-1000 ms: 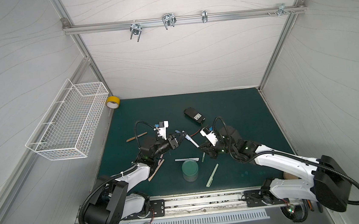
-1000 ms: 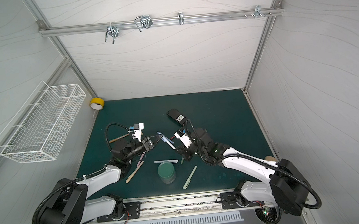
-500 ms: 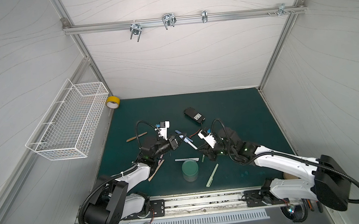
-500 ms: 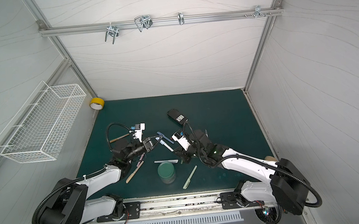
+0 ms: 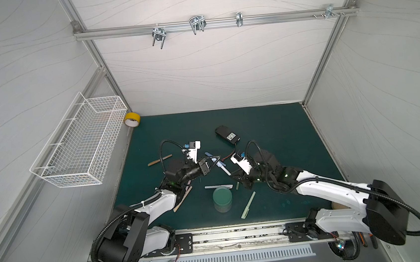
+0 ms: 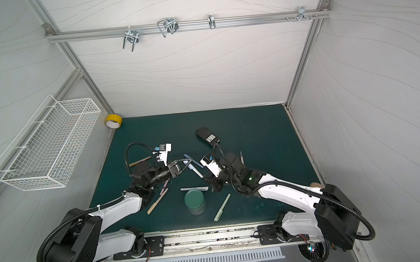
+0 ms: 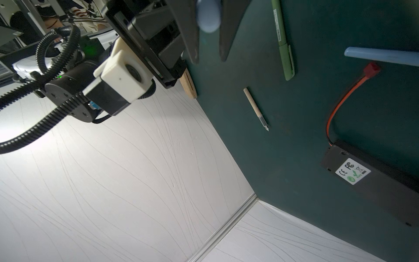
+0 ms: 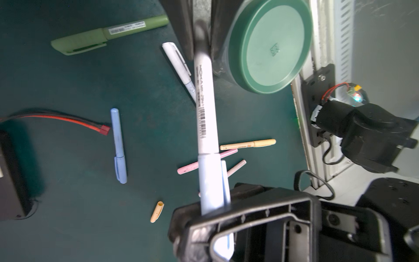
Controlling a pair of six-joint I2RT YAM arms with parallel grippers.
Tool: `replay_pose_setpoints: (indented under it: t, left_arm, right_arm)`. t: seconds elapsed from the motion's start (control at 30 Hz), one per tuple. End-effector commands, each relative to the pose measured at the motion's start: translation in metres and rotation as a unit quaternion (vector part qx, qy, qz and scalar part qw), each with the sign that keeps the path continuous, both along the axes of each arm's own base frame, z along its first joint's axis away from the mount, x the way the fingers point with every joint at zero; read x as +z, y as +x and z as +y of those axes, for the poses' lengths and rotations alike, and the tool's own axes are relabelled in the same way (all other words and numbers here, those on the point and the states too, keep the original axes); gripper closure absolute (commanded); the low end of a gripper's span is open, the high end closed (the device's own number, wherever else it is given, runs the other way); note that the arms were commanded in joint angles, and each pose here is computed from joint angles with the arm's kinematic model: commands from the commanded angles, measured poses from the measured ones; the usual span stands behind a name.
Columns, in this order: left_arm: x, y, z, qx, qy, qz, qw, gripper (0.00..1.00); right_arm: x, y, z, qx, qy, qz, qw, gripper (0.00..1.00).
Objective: Open the pen caps
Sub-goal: 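Close the left gripper on the blue cap while the right gripper holds the pen body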
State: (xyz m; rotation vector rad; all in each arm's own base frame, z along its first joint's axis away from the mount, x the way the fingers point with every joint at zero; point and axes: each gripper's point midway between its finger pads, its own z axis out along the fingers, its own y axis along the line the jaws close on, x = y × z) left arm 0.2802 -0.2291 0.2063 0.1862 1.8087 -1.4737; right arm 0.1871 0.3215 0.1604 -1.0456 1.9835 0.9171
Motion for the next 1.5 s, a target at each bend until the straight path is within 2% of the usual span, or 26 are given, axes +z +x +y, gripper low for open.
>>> replay_pose_setpoints:
  t: [0.0, 0.17, 0.27, 0.37, 0.73, 1.03, 1.47]
  left_arm:
    - [0.016, 0.002, -0.001, 0.001, -0.003, -0.035, 0.999, 1.00]
    - [0.016, 0.002, 0.001, 0.006, 0.002, -0.038, 0.999, 1.00]
    - [0.016, 0.002, 0.002, 0.010, 0.008, -0.039, 0.999, 1.00]
    - [0.015, 0.000, 0.001, 0.005, 0.011, -0.044, 0.999, 1.00]
    - [0.023, -0.012, -0.010, -0.038, -0.005, -0.073, 0.997, 1.00]
    - [0.027, -0.021, -0.020, -0.064, -0.004, -0.081, 0.995, 1.00]
    - [0.028, -0.025, -0.028, -0.082, -0.002, -0.082, 0.993, 1.00]
  right_arm:
    - [0.022, 0.002, 0.002, 0.000, 0.023, -0.025, 0.999, 0.66]
    - [0.032, -0.006, -0.003, 0.016, 0.040, -0.031, 0.999, 0.46]
    - [0.039, -0.007, -0.012, 0.014, 0.060, -0.032, 0.998, 0.40]
    - [0.045, -0.005, -0.022, 0.012, 0.093, -0.014, 0.996, 0.40]
    - [0.050, -0.014, -0.015, 0.073, 0.142, 0.040, 0.986, 0.49]
    - [0.042, -0.004, -0.007, 0.056, 0.140, 0.064, 0.986, 0.61]
    - [0.029, -0.005, 0.009, 0.076, 0.132, 0.087, 0.984, 0.64]
